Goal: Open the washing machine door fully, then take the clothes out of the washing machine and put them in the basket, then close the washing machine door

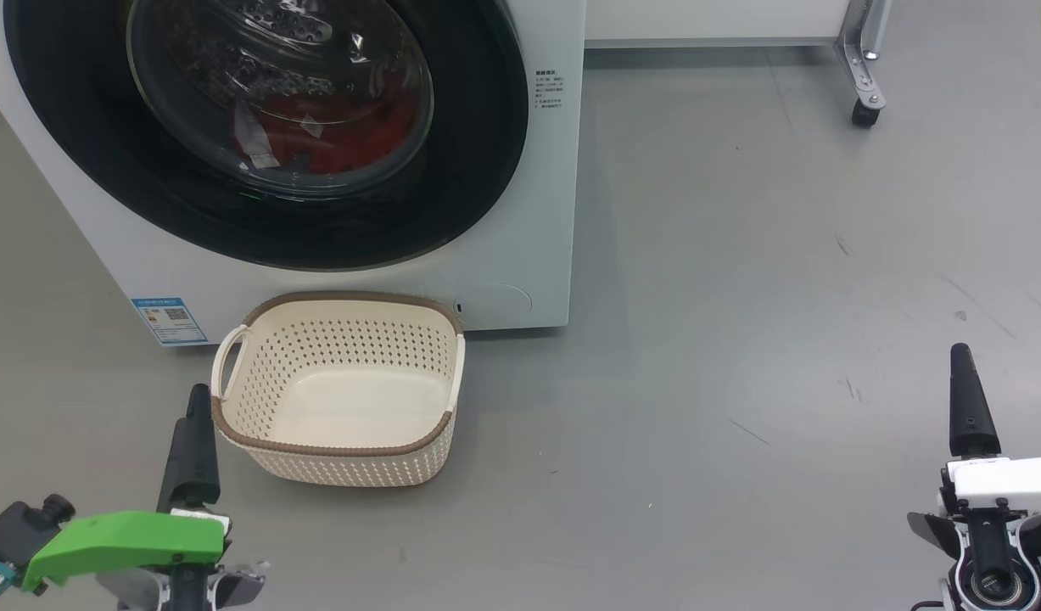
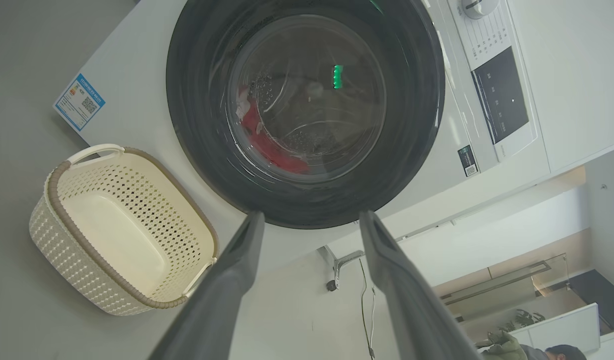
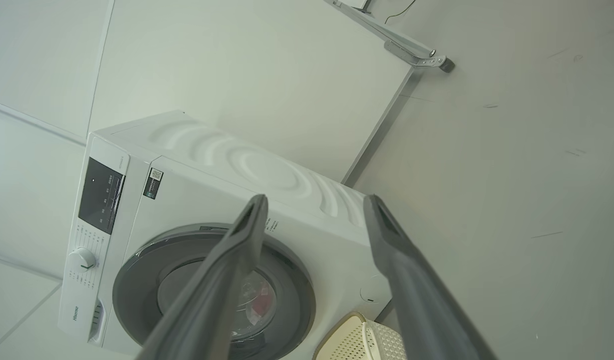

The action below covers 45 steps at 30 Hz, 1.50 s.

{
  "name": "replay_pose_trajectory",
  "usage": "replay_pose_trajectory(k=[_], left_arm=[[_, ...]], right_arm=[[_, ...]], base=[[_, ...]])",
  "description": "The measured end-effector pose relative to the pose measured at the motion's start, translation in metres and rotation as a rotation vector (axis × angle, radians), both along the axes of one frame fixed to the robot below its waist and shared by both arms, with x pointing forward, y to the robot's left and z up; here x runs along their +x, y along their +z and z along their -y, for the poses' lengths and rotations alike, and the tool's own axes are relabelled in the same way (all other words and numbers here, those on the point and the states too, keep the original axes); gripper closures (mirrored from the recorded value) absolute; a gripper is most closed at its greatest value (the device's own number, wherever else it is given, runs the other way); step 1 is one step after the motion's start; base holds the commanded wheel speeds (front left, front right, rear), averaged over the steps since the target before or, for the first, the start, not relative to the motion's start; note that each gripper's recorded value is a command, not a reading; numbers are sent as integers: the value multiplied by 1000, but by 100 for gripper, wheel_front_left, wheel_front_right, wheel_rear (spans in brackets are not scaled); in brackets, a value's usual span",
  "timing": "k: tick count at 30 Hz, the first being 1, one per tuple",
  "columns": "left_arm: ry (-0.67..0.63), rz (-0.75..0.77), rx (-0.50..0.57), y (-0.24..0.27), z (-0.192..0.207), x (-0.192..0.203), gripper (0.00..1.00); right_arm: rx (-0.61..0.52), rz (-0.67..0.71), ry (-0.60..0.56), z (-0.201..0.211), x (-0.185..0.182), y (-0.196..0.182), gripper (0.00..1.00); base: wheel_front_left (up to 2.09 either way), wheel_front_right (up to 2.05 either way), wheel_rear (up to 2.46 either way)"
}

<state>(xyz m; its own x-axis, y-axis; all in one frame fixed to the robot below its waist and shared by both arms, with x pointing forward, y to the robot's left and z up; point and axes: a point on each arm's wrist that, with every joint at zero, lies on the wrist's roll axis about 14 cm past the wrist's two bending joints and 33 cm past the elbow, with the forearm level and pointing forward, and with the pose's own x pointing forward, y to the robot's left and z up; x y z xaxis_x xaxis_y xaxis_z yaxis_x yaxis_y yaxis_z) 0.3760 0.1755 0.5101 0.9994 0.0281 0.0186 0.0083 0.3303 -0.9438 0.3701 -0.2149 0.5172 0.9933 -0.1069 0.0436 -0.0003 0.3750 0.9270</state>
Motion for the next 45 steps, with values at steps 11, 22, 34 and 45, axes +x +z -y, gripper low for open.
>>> replay_pose_trajectory(k=[11,22,34,45], left_arm=[[-36,31,198,10,16,1,0],[-52,23,424,9,31,0,0],[-67,23,662,6,48,-3,0],[-90,46,867,-1,65,-8,0]], right_arm=[[-209,19,20,-2,0,11,0],[-442,48,60,-15,2,20,0],[-697,62,99,-29,-1,20,0],[-901,62,160,-48,-7,9,0]], base=[[0,0,0],[0,0,0],[0,0,0],[0,0,0]])
